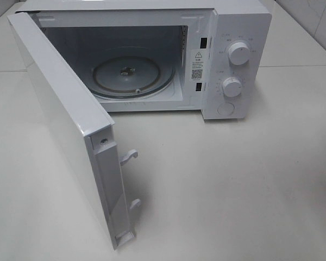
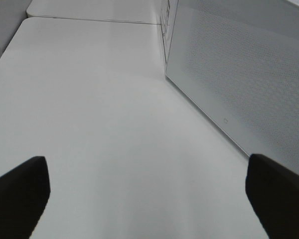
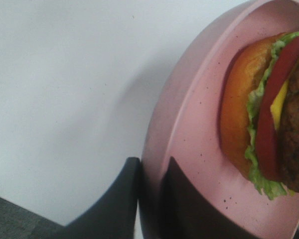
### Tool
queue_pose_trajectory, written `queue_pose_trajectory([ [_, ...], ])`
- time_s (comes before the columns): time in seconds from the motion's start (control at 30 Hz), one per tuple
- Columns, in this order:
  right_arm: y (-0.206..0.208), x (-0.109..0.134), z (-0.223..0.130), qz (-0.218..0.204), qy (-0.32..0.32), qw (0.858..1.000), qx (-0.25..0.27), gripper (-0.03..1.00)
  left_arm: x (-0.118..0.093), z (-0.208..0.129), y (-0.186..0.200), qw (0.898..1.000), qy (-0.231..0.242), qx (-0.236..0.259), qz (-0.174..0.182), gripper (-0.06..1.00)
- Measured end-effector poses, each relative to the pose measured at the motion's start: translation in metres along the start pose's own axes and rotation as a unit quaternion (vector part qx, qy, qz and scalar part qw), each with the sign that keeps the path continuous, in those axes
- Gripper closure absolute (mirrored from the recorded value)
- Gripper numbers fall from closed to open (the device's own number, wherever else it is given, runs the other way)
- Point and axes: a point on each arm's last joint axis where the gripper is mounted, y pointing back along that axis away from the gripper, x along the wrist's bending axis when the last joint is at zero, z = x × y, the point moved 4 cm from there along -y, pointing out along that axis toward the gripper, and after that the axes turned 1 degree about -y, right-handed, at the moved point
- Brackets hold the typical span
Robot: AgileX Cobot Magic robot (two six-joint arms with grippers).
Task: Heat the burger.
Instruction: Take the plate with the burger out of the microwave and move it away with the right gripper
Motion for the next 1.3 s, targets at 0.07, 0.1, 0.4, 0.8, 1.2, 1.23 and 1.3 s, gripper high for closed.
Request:
queue_pose_trajectory([
  [0.07, -0.002, 0.0, -0.001, -0.002, -0.017, 1.0, 0.015, 0.9, 0.0, 0.0, 0.0, 1.0, 0.0, 0.0, 0.0, -0.05],
  [0.1, -0.003, 0.001, -0.001, -0.003, -0.024, 1.0, 0.021, 0.9, 0.0, 0.0, 0.0, 1.0, 0.0, 0.0, 0.0, -0.05],
  [0.4, -0.016, 0.006, 0.001, -0.01, -0.069, 0.995, 0.075, 0.9, 0.0, 0.0, 0.0, 1.0, 0.0, 0.0, 0.0, -0.05],
  [0.8, -0.042, 0.018, 0.015, -0.033, -0.186, 0.972, 0.142, 0.9, 0.0, 0.0, 0.0, 1.0, 0.0, 0.0, 0.0, -0.05],
  [1.2, -0.068, 0.019, 0.043, -0.073, -0.193, 0.966, 0.154, 0.9, 0.0, 0.0, 0.0, 1.0, 0.0, 0.0, 0.0, -0.05],
  [1.23, -0.072, 0.02, 0.044, -0.073, -0.194, 0.966, 0.156, 0.9, 0.0, 0.0, 0.0, 1.0, 0.0, 0.0, 0.0, -0.05],
  [1.3, -0.079, 0.021, 0.045, -0.068, -0.203, 0.964, 0.159, 0.9, 0.0, 0.0, 0.0, 1.0, 0.0, 0.0, 0.0, -0.05],
])
